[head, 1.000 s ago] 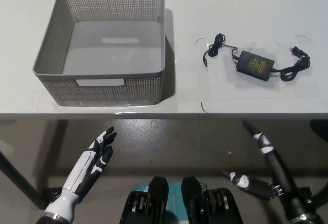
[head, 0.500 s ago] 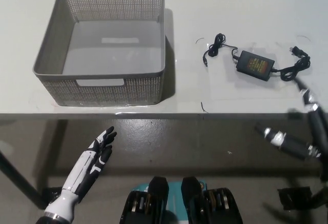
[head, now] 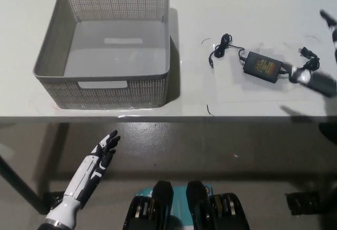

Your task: Use the right hand to pick up a black power cord and place it into a container on the left hand side

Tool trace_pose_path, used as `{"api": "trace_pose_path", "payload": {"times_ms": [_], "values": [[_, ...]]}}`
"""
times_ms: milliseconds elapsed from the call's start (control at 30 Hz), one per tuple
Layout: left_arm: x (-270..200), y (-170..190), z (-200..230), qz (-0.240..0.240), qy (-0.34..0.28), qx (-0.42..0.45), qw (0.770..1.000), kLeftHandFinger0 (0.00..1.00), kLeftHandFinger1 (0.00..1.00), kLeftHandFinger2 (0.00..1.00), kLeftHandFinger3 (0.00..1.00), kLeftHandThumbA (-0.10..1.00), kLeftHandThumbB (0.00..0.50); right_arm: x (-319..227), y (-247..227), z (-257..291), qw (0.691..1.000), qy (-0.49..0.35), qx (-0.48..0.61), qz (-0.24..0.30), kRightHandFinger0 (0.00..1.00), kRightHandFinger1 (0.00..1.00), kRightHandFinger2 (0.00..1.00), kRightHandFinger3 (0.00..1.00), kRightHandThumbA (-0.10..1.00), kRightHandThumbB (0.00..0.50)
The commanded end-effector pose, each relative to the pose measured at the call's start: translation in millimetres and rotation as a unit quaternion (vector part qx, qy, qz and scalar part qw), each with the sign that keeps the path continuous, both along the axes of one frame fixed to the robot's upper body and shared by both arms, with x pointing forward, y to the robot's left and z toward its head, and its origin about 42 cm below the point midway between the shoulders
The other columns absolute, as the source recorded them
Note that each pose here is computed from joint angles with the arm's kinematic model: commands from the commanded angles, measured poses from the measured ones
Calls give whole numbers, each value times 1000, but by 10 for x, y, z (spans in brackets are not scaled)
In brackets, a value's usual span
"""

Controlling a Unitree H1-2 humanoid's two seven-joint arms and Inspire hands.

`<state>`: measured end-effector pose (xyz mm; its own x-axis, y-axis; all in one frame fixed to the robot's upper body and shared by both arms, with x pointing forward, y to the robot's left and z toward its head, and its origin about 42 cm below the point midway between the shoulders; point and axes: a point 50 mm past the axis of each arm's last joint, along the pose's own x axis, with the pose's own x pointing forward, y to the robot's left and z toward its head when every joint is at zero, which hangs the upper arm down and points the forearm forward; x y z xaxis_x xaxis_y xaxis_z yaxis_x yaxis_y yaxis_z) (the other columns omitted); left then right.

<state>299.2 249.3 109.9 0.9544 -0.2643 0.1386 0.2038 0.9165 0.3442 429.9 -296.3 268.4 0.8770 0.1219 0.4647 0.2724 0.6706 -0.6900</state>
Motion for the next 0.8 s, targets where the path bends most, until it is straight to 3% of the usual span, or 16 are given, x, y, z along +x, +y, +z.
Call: {"api": "trace_pose_path", "payload": {"times_ms": [0, 200, 333, 500, 767], "values": [[21, 26, 118, -11, -31, -1, 999, 1000, 1000, 1000, 1000, 1000, 308, 241, 33, 394, 996, -37, -73, -33, 1000, 1000, 1000, 1000, 1000, 500], [5, 43, 115, -13, -36, 1, 999, 1000, 1000, 1000, 1000, 1000, 296, 563, 126, 557, 991, -14, -123, -45, 1000, 1000, 1000, 1000, 938, 500], [7, 42, 102, -13, -37, -2, 999, 1000, 1000, 1000, 1000, 1000, 298, 773, 153, 685, 986, 23, -155, -52, 1000, 1000, 1000, 1000, 958, 500], [8, 29, 120, -13, -39, 1, 999, 1000, 1000, 1000, 1000, 1000, 287, 986, 156, 764, 984, 82, -152, -31, 1000, 1000, 1000, 1000, 1000, 500], [-48, 43, 101, -11, -33, -3, 999, 1000, 1000, 1000, 1000, 1000, 277, 1201, 226, 750, 969, 172, -175, -20, 1000, 1000, 1000, 1000, 960, 500]]}}
